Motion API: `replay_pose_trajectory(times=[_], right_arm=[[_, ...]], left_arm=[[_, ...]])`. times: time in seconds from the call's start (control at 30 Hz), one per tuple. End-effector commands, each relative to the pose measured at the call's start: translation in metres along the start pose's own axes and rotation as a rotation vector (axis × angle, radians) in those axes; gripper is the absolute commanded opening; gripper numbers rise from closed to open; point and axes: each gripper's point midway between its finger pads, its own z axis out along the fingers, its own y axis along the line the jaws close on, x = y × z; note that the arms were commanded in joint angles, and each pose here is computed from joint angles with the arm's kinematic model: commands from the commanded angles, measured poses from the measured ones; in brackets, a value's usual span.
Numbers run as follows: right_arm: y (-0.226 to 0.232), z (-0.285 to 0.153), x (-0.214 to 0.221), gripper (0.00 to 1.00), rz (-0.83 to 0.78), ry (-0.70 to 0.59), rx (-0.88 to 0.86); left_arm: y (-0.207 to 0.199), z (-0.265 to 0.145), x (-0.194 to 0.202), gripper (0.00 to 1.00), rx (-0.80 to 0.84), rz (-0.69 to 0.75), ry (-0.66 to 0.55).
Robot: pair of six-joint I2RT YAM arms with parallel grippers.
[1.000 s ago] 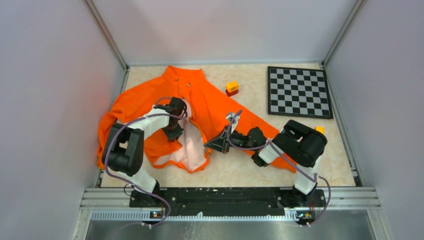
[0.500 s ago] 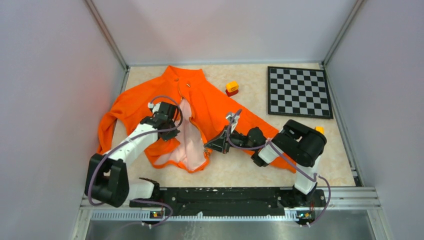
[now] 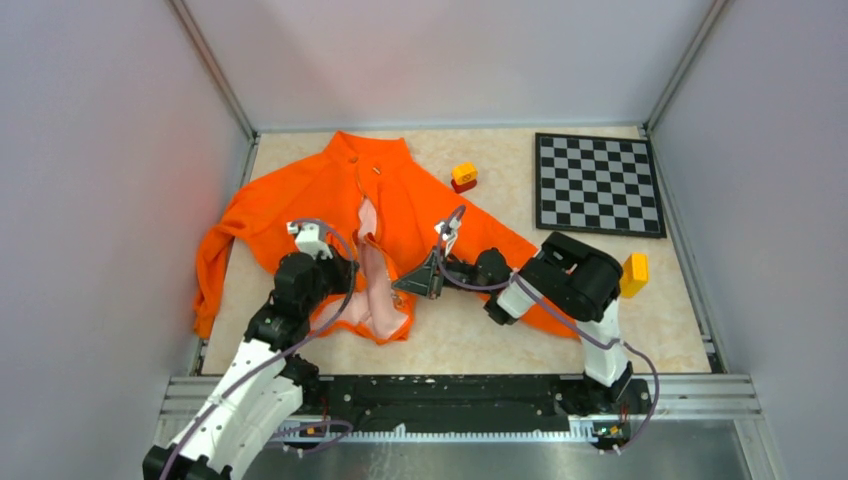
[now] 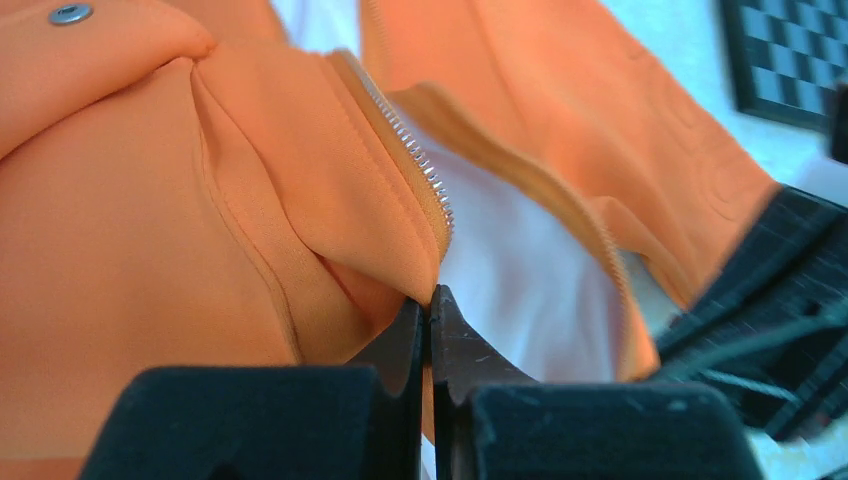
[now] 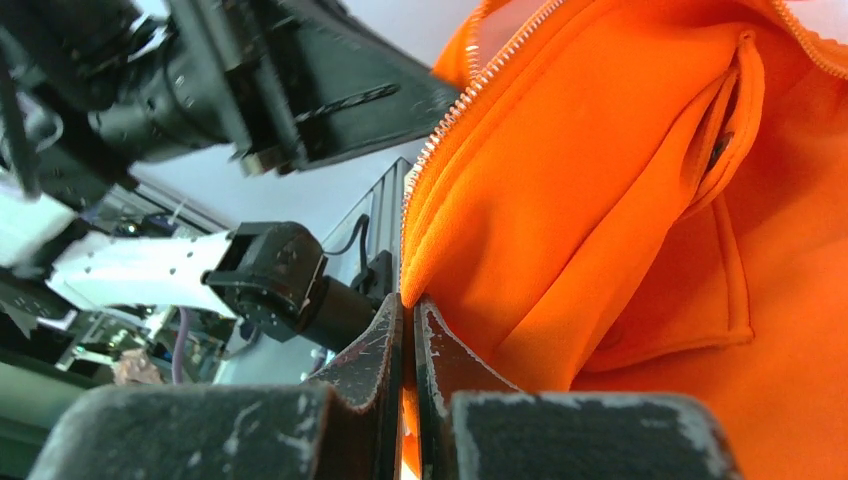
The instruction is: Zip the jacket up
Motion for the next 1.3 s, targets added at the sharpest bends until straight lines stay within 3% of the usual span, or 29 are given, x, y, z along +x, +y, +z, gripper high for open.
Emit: replay_pose_trajectory(times=[0.0, 0.3, 0.97, 1.27], right_arm=[[0.036, 0.020, -0.029, 0.00, -0.005, -0.114, -0.172], [0.026, 0.037, -0.030, 0.00, 0.047, -0.135, -0.168], [0.058, 0.044, -0.058, 0.00, 0.111, -0.201, -0.230], [0.072, 0.043, -0.062, 0.00, 0.057, -0.200, -0.263]], left_arm=[[-0.039, -0.011, -0.025, 0.00, 0.240, 0.114, -0.164], [-0.045, -0.035, -0.031, 0.00, 0.339, 0.165, -0.354], [-0.041, -0.031, -0.027, 0.00, 0.362, 0.105, -0.425], [-0.043, -0.034, -0.033, 0.00, 0.363, 0.065, -0.442]])
